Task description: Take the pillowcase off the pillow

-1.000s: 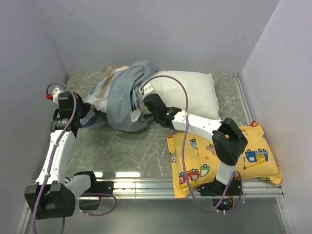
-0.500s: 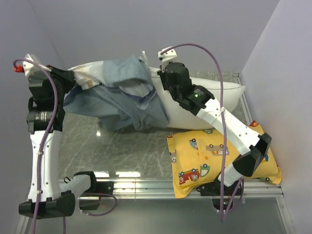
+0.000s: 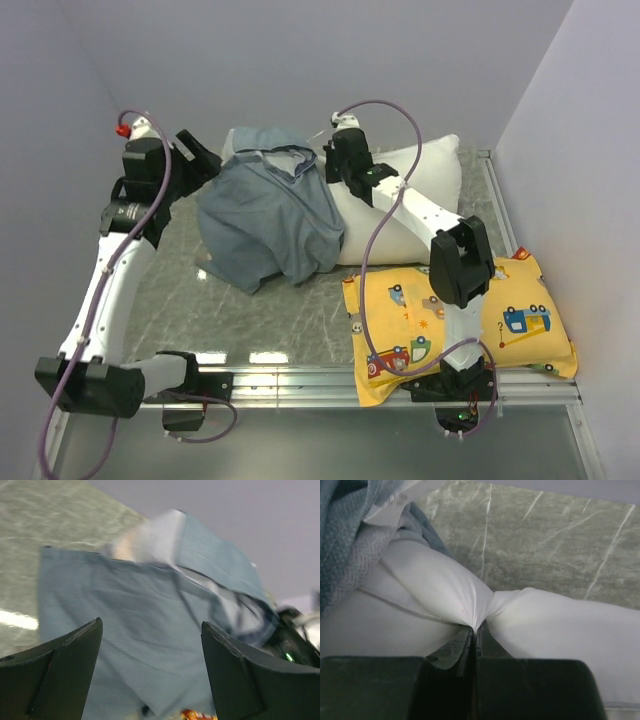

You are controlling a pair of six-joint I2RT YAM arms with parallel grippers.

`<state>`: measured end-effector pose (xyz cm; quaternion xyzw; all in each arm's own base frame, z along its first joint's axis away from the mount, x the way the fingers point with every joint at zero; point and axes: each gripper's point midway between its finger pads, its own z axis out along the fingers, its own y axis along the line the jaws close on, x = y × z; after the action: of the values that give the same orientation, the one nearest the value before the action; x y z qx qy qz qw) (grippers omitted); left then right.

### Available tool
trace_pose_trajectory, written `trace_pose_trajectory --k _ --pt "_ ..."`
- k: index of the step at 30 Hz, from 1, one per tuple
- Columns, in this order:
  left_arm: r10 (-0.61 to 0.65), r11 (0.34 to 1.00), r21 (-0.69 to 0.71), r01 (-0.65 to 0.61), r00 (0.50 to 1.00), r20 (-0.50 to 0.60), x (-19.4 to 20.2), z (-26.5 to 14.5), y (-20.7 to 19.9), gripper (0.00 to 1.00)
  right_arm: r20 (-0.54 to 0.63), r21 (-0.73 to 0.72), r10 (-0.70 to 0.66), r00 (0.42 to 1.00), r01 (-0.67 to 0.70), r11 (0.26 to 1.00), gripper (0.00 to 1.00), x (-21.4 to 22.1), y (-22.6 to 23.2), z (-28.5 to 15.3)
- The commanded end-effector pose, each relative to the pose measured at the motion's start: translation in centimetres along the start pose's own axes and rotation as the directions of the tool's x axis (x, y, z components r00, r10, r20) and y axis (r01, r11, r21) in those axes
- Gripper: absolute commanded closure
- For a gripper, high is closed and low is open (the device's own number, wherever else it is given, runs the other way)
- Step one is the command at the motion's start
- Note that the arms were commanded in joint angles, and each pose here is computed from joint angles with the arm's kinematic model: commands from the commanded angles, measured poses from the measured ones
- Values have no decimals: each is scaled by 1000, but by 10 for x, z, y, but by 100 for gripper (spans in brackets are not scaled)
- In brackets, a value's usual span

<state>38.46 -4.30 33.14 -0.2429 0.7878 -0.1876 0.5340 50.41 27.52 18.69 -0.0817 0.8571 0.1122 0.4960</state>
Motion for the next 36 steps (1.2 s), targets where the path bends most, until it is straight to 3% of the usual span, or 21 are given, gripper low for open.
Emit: trace_pose_trajectory --k 1,4,11,14,17,18,20,21,23,24,26,28,36 --pt "27 999 42 -31 996 85 -4 -27 -24 16 -115 -22 47 992 -50 999 100 31 10 6" --pt "-10 1000 -8 10 1000 9 46 -20 -16 18 -111 -21 59 992 -62 998 100 27 7 9" --pt "6 999 47 2 988 -156 151 1 -21 17 -109 -18 59 992 -61 998 100 25 2 0" --pt "4 994 107 13 988 -157 167 9 -32 13 -102 -16 52 993 -54 998 91 20 0 -8" --pt "-11 992 123 31 987 -161 178 20 -31 13 -78 -35 53 996 -56 998 72 10 2 -21" --pt "-9 995 95 26 985 -170 184 26 -26 17 -52 -38 55 997 -57 998 60 -1 2 -32" --pt "-14 1000 22 18 985 -171 189 34 -12 27 -42 -24 43 998 -44 999 50 -3 -3 -42" --pt "-12 1000 -2 12 985 -174 191 37 -9 43 -5 -19 43 999 -43 999 42 -16 -7 -56" --pt "-21 999 -44 15 987 -160 192 40 0 57 25 -21 26 999 -25 999 32 -25 -10 -77" --pt "-26 999 -49 19 987 -157 192 40 1 70 27 -26 18 999 -17 1000 29 -26 -10 -83" --pt "-27 998 -65 18 989 -145 190 42 4 81 8 -35 -1 1000 1 999 25 -21 -13 -99" --pt "-26 994 -109 12 991 -135 187 42 10 100 -15 -51 -10 1000 9 999 20 -8 -13 -109" --pt "-33 984 -177 22 998 -56 157 40 19 99 -167 42 1 986 6 999 20 65 -30 -86"
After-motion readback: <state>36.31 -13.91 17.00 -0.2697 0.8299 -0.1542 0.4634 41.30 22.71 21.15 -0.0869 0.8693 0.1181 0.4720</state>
